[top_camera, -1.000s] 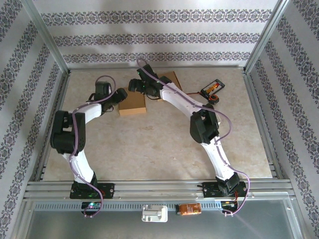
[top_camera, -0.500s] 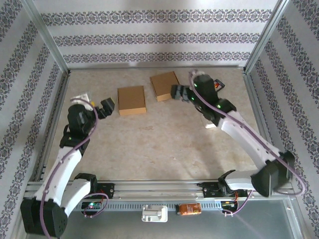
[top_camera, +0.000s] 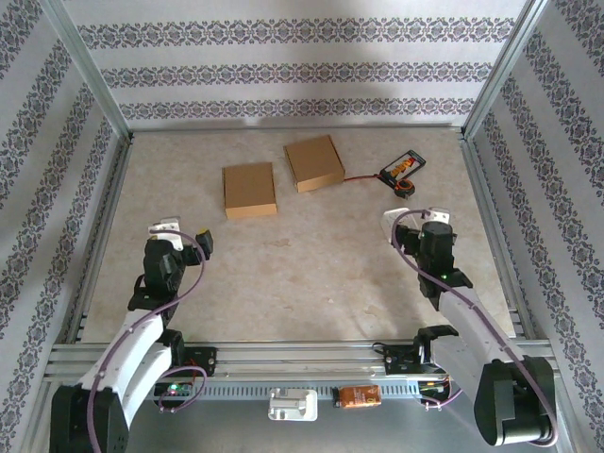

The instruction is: Fold the paper box

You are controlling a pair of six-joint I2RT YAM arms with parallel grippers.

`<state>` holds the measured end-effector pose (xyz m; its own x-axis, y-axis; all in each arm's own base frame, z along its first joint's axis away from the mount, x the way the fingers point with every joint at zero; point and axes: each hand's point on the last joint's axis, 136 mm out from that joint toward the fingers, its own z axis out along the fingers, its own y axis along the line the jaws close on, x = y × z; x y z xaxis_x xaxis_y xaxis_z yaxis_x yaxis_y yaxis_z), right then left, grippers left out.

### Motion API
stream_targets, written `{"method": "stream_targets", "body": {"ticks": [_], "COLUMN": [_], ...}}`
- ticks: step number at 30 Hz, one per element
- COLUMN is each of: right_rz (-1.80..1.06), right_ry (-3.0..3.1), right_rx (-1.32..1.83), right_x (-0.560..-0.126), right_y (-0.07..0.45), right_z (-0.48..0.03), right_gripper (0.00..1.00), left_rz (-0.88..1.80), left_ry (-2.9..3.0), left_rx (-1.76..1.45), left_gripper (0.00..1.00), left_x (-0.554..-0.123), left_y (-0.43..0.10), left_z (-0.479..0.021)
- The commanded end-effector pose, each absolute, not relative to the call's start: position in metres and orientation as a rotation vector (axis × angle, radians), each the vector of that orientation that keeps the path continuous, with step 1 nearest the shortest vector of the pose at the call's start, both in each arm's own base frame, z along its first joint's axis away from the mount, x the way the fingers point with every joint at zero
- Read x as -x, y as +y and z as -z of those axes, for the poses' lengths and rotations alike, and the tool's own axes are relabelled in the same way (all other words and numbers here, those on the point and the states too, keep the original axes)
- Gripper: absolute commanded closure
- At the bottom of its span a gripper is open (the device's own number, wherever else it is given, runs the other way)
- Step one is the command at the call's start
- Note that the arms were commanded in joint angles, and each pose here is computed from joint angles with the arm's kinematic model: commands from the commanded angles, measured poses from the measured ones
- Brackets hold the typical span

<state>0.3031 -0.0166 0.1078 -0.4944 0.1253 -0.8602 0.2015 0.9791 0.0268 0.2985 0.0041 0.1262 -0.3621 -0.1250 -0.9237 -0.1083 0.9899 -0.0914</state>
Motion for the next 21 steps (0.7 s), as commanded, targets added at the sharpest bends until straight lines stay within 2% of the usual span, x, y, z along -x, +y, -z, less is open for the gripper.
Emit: {"method": "stream_targets", "body": {"ticks": [1, 5, 8, 10, 13, 15, 21], "right_rz": [0.126, -0.056, -0.137, -0.150, -0.116, -0.084, -0.064], "right_ry": [1.934, 1.849, 1.821, 1.840, 1.847, 1.866, 1.868], "right_rx": [-0.116, 0.045, 0.023, -0.044, -0.025, -0.020, -0.018], "right_x": [-0.326, -0.367, -0.399, -0.386, -0.392, -0.398, -0.398], "right_y": [-0.024, 0.009, 0.012, -0.004, 0.001, 0.002, 0.003], "right_z": [-0.121, -0.130, -0.109, -0.106, -0.104, -0.107, -0.107], "right_gripper": [0.02, 0.02, 0.02, 0.02, 0.02, 0.02, 0.02], "left_rz": [-0.028, 0.055, 0.104, 0.074, 0.062, 0.111, 0.062], "left_ry": [1.838, 1.804, 1.808, 1.864, 1.810, 1.834, 1.884], "left_rx": [0.097, 0.107, 0.128, 0.155, 0.163, 0.030, 0.064], "left_gripper": [0.00, 0.00, 0.00, 0.00, 0.00, 0.00, 0.00], "left_x": [-0.320, -0.344, -0.365, -0.370, -0.379, -0.389, -0.395], "left_y": [0.007, 0.004, 0.013, 0.024, 0.033, 0.012, 0.016], "left_z": [-0.143, -0.135, -0.124, -0.119, -0.107, -0.094, -0.090]}}
